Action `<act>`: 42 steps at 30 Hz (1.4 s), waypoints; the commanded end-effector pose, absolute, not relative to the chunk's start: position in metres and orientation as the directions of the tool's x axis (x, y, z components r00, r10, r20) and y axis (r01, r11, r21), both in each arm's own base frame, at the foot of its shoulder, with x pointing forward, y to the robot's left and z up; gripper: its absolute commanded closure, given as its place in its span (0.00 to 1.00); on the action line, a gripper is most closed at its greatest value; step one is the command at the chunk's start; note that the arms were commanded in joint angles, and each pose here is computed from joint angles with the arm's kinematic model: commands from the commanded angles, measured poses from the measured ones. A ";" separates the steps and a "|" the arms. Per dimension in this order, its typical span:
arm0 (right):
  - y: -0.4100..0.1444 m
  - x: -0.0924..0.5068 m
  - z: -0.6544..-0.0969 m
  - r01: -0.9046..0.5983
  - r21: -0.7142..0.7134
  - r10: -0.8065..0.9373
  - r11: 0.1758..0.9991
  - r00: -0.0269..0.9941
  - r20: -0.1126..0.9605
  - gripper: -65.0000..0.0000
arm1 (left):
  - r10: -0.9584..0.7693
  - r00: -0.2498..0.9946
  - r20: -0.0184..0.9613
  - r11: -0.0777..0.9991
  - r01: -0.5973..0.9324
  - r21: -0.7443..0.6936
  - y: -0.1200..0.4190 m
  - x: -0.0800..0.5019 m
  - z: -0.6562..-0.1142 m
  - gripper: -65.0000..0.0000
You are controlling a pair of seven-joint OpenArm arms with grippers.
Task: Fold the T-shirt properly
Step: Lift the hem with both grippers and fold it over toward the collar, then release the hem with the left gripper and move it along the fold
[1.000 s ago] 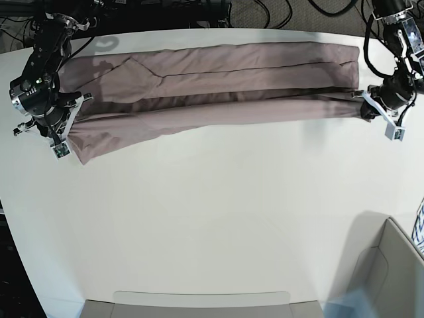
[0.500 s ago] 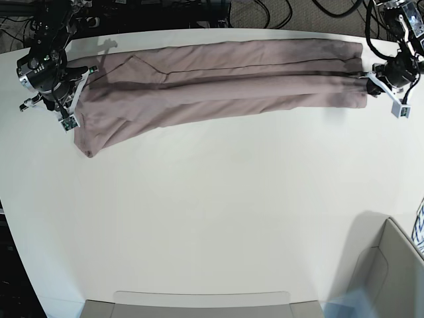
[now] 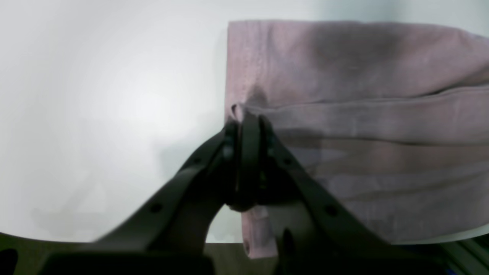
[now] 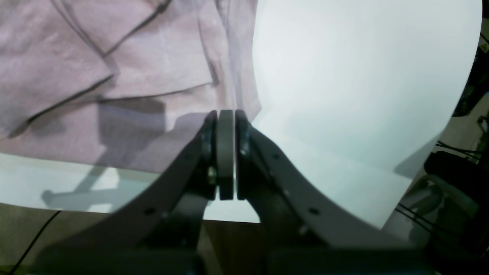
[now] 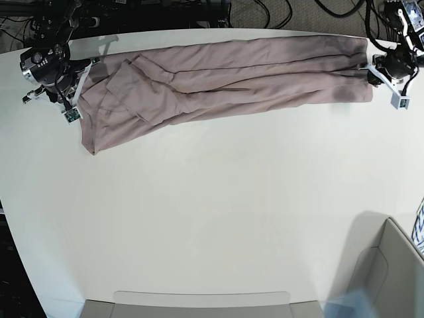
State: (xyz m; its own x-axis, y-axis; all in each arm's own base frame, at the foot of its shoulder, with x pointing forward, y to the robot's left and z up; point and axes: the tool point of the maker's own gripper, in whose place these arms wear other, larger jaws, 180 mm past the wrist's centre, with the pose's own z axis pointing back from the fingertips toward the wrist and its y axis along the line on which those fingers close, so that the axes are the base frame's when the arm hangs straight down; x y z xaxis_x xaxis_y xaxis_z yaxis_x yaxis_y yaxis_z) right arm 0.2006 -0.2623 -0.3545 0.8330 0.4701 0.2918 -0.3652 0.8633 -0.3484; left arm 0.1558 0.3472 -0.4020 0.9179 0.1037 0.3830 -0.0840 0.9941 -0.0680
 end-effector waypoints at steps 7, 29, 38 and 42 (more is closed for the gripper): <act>-0.264 0.206 -0.347 -0.373 -0.369 0.489 0.852 0.818 0.304 0.94 | 0.097 0.908 0.407 0.995 -0.087 -0.043 0.357 0.160 -0.392 0.72; -0.264 0.204 -0.352 -0.376 -0.358 0.485 0.855 0.823 0.294 0.63 | 0.059 0.888 0.455 0.997 -0.072 0.011 0.351 0.159 -0.360 0.49; -0.260 0.205 -0.358 -0.381 -0.341 0.486 0.860 0.814 0.318 0.63 | 0.110 0.912 0.395 0.993 -0.088 -0.073 0.350 0.150 -0.394 0.49; -0.260 0.204 -0.358 -0.383 -0.340 0.488 0.859 0.814 0.316 0.63 | 0.103 0.934 0.343 0.992 -0.069 -0.110 0.348 0.138 -0.412 0.49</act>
State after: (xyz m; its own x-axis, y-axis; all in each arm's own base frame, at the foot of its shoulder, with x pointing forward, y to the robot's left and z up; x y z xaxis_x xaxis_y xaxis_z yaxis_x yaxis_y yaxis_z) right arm 0.1987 -0.2590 -0.3655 0.8307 0.4689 0.3000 -0.3755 0.8699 -0.3199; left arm 0.1374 0.3396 -0.4169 0.9326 0.1144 0.3423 -0.0718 0.9883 -0.1345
